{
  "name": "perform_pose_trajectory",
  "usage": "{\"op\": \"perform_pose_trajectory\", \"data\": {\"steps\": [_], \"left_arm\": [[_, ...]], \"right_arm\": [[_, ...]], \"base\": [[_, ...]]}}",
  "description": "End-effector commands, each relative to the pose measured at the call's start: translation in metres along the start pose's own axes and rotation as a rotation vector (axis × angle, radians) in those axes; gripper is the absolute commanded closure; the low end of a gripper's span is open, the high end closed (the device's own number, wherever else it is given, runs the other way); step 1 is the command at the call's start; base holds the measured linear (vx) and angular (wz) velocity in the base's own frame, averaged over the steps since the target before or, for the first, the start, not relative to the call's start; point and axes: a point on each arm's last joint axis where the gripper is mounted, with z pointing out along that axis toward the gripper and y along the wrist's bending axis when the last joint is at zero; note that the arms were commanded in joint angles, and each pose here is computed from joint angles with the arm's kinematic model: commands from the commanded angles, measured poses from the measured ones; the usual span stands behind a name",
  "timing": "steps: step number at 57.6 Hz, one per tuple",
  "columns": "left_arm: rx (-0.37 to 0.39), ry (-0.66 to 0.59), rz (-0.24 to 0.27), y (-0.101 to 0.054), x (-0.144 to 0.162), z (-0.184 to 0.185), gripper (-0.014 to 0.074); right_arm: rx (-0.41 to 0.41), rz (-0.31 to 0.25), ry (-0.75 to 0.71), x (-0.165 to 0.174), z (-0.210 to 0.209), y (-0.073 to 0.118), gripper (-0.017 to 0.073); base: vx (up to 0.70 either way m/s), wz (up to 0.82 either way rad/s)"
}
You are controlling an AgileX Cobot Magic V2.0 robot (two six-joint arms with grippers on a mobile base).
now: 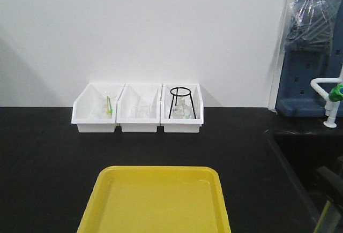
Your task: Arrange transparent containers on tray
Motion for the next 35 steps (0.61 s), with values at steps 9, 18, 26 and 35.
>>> {"op": "perform_pose_trajectory", "data": {"steps": [9,18,26,35], "left_arm": [[-0.001,-0.113,-0.007,-0.0001,-0.0162,-0.0037,0.0594],[-0.001,-0.113,-0.007,-0.0001,-0.0162,-0.0037,0.0594],[-0.001,-0.113,-0.007,-0.0001,-0.0162,-0.0037,0.0594],[-0.001,-0.113,-0.007,-0.0001,-0.0162,-0.0037,0.0594]], "right_arm": [[-0.016,-0.008,-0.04,-0.0112,-0.0009,0.0007,0.0571],[-0.016,-0.008,-0.04,-0.0112,-0.0009,0.0007,0.0571],[-0.016,-0.008,-0.04,-0.0112,-0.0009,0.0007,0.0571],[-0.015,-0.008,-0.039,-0.0112,-0.0009,0.0006,0.0571]], "base": [[0.38,-0.05],[0.35,-0.01],[0.32,0.03],[0.24,0.0]]}}
